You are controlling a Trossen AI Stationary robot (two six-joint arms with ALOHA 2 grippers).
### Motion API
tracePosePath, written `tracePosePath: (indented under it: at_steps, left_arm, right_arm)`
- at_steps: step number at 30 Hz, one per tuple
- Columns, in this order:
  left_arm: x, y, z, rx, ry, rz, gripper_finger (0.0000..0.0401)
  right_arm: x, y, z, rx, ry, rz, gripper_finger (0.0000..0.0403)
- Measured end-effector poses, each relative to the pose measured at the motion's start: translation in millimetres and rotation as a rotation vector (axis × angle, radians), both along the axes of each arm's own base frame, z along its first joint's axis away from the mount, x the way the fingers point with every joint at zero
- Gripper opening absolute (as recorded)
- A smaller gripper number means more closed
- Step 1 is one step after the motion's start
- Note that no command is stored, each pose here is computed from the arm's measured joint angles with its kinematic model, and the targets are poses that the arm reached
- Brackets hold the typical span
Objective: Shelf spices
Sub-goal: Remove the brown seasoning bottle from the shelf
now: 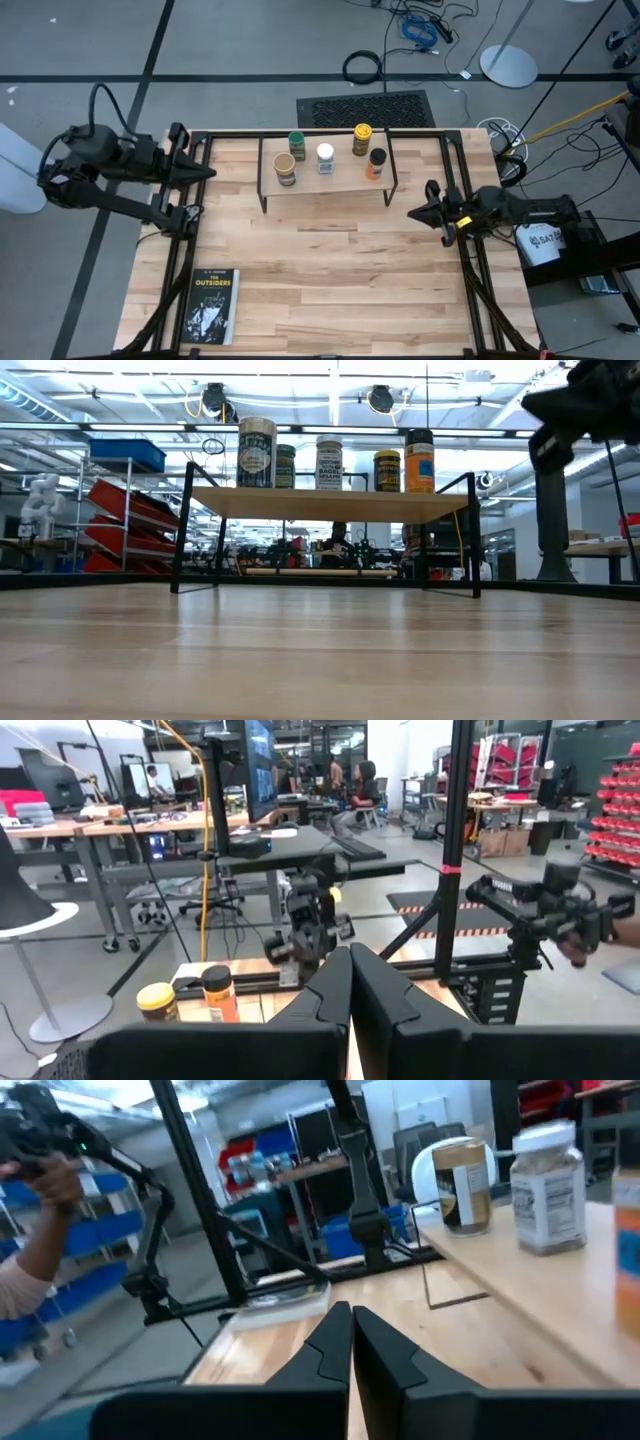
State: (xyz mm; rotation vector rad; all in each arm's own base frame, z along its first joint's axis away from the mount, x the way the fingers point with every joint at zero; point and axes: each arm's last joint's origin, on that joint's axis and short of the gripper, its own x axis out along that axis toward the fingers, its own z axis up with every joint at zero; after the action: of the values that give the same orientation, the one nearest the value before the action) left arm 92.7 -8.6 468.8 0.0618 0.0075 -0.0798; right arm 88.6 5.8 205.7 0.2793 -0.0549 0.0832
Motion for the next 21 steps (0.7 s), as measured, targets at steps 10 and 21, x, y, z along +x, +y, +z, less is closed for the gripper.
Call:
tracePosePath:
  at_steps: [10,21]
  left_arm:
    - [10,-1,-3,0.009,0.031,0.000,0.0006]
    - [13,-1,-3,0.006,0.040,0.011,0.0006]
  right_arm:
    - [-19,-2,105,-0.188,0.045,-0.034,0.0000]
    - [-25,-3,231,-0.286,0.036,-0.079,0.0000]
